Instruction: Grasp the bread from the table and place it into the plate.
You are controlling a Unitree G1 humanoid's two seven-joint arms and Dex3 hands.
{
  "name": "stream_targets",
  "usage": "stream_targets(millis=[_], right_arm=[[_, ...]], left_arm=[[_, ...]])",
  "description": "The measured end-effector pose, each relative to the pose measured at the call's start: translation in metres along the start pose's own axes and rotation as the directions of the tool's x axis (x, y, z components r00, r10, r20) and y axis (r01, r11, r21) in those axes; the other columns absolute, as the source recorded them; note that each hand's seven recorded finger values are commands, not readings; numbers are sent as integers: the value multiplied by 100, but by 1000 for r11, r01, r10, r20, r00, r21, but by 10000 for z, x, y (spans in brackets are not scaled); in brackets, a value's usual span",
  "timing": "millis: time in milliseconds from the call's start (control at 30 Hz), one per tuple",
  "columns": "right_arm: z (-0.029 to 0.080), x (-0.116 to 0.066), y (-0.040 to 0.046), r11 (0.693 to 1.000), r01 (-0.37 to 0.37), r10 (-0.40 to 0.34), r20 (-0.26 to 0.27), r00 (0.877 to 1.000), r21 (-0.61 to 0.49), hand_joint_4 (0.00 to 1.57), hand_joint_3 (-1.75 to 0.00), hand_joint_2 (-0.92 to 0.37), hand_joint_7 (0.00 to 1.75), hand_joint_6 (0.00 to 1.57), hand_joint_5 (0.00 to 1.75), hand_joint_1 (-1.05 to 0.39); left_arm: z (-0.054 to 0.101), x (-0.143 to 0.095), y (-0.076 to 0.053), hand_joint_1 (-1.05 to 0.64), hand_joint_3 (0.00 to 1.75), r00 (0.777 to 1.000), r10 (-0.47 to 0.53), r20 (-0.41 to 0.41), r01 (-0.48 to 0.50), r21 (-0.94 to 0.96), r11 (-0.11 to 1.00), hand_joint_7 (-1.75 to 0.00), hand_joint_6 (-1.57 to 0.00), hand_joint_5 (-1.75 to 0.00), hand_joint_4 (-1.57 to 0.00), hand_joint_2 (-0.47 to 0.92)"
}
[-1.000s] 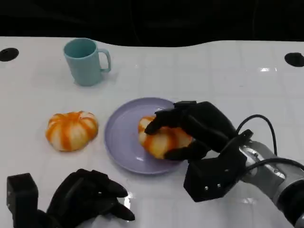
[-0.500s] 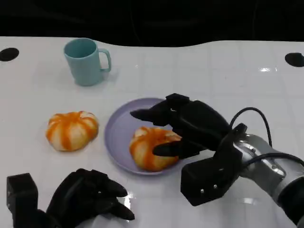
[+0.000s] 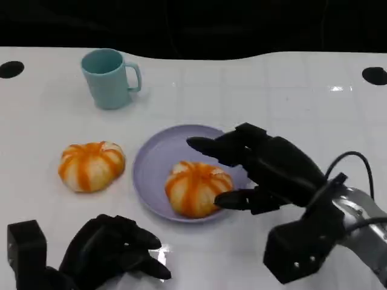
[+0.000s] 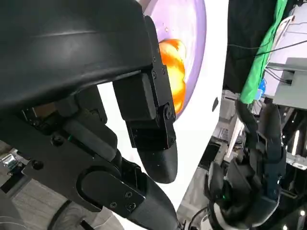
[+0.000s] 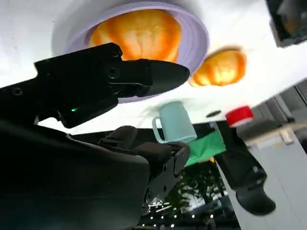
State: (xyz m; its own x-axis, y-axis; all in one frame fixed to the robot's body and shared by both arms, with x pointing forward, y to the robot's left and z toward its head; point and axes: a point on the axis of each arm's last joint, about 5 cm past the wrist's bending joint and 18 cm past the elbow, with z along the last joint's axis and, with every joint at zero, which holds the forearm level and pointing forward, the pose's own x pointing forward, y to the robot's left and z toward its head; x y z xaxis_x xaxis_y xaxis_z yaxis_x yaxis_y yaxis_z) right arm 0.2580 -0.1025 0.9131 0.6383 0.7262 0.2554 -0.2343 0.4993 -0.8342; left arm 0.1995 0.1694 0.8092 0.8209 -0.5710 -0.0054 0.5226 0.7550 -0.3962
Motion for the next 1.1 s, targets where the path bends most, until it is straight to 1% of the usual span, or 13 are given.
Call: stream_targets(millis=[33, 100, 133, 200, 267, 367, 467, 567, 667, 800, 967, 1033, 1100], right_arm=[[-1, -32, 1, 1000, 20, -20, -2, 1000, 22, 38, -31, -92, 14, 51, 79, -67], [-10, -106, 8, 996, 65, -64, -6, 998, 69, 46, -28, -92, 17, 58, 84, -64], [-15, -143, 14, 992, 86, -86, -9, 996, 91, 50, -29, -92, 23, 64, 102, -63], [-18, -224, 24, 981, 134, -133, -20, 991, 140, 53, -28, -92, 36, 68, 127, -62], [-18, -299, 31, 962, 180, -176, -37, 984, 204, 63, -25, -92, 70, 67, 154, -58], [-25, -437, 63, 913, 245, -234, -74, 970, 326, 67, -27, -92, 115, 62, 169, -56], [-27, -599, 107, 862, 276, -247, -122, 961, 425, 64, -30, -92, 135, 61, 172, -59], [-9, -733, 119, 803, 301, -236, -190, 953, 514, 62, -29, -92, 141, 61, 174, -55], [9, -869, 132, 734, 338, -224, -259, 939, 589, 63, -30, -92, 150, 60, 175, -54], [62, -999, 138, 672, 366, -206, -313, 927, 644, 67, -25, -92, 160, 61, 175, -52], [153, -1088, 185, 536, 432, -155, -419, 895, 725, 67, -23, -92, 163, 59, 175, -55], [185, -1119, 201, 492, 451, -126, -452, 883, 745, 67, -25, -92, 167, 58, 175, -56], [215, -1135, 214, 461, 465, -105, -473, 875, 756, 68, -27, -92, 173, 55, 175, -56]], left_arm=[[-1, -1, 2, -105, 0, 1000, 0, 1, 0, -2, 1000, -4, -157, -24, -157, 69], [-2, 0, 5, -105, 0, 1000, -3, 1, 3, -4, 1000, -4, -157, -24, -157, 69], [-2, 0, 5, -105, 0, 1000, -3, 1, 3, -4, 1000, -4, -157, -24, -157, 69], [-2, 3, 3, -105, 0, 1000, -4, -1, 4, -2, 1000, -4, -157, -25, -157, 69], [-2, 4, 2, -105, 0, 1000, -5, -2, 5, 0, 1000, -4, -157, -25, -157, 69], [-3, 6, -3, -105, 0, 1000, -6, -3, 6, 5, 1000, -4, -157, -25, -157, 69], [-3, 8, -5, -105, 0, 1000, -4, -3, 4, 7, 1000, -4, -157, -24, -157, 70], [-3, 11, -7, -105, 0, 1000, -3, -4, 3, 8, 1000, -4, -157, -24, -157, 69], [-4, 10, -6, -105, 0, 1000, -2, -4, 2, 6, 1000, -4, -157, -24, -157, 69], [-4, 12, -6, -105, 0, 1000, -2, -6, 2, 5, 1000, -4, -157, -24, -157, 70], [-3, 16, -6, -105, 0, 1000, -3, -8, 3, 2, 1000, -3, -157, -23, -157, 70], [-2, 17, -6, -105, 0, 1000, -3, -8, 3, 2, 1000, -3, -157, -23, -157, 70], [-2, 16, -6, -105, 0, 1000, -3, -9, 3, 2, 1000, -3, -157, -23, -157, 70]])
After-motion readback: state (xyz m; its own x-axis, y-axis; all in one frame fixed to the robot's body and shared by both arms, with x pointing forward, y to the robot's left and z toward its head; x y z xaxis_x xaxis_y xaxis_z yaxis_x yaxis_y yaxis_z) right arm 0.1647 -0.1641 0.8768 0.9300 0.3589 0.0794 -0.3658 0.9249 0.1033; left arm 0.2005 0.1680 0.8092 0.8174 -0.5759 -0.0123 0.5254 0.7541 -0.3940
